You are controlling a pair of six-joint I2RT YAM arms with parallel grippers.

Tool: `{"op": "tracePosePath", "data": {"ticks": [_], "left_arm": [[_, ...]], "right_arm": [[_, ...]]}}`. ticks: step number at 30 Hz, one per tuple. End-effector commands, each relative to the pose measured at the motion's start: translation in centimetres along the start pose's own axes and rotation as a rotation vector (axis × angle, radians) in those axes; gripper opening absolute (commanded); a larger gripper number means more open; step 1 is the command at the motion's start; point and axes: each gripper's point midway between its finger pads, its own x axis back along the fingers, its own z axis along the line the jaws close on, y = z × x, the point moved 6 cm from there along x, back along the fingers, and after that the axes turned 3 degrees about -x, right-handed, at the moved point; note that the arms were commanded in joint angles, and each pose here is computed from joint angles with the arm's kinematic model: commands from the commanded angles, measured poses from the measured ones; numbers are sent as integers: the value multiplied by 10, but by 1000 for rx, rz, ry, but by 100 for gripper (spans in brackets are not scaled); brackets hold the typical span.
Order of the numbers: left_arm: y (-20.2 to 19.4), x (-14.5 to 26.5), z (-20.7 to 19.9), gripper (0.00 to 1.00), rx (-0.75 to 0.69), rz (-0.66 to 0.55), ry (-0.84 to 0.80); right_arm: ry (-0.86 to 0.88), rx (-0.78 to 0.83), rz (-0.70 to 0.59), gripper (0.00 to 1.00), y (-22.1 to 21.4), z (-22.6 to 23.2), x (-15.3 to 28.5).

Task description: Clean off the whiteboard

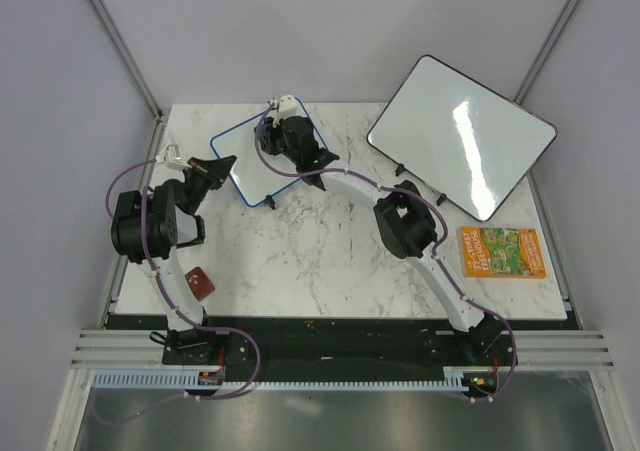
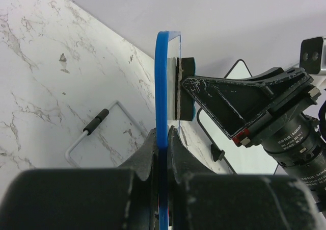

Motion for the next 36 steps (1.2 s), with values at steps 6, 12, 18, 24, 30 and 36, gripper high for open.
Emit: {"op": "tracePosePath", "data": {"ticks": [6, 12, 18, 24, 30, 36], "left_arm": [[-4, 0, -16, 2, -202, -17, -152], [-4, 0, -17, 2, -201, -17, -154], [-3, 0, -16, 2, -203, -20, -151], [-3, 0, -16, 2, -203, -20, -151], [-4, 0, -15, 2, -202, -18, -151], [-4, 0, -16, 2, -202, -19, -150]], "right_arm": [[-193, -132, 117, 0, -22, -83, 14], [-323, -138, 119, 0, -21, -126, 33], [-262, -164, 178, 0, -44, -119, 50], [-145, -96, 193, 0, -51, -73, 50], [-152, -142, 153, 0, -44, -83, 28], [-143, -194, 86, 0, -20, -101, 9]]}}
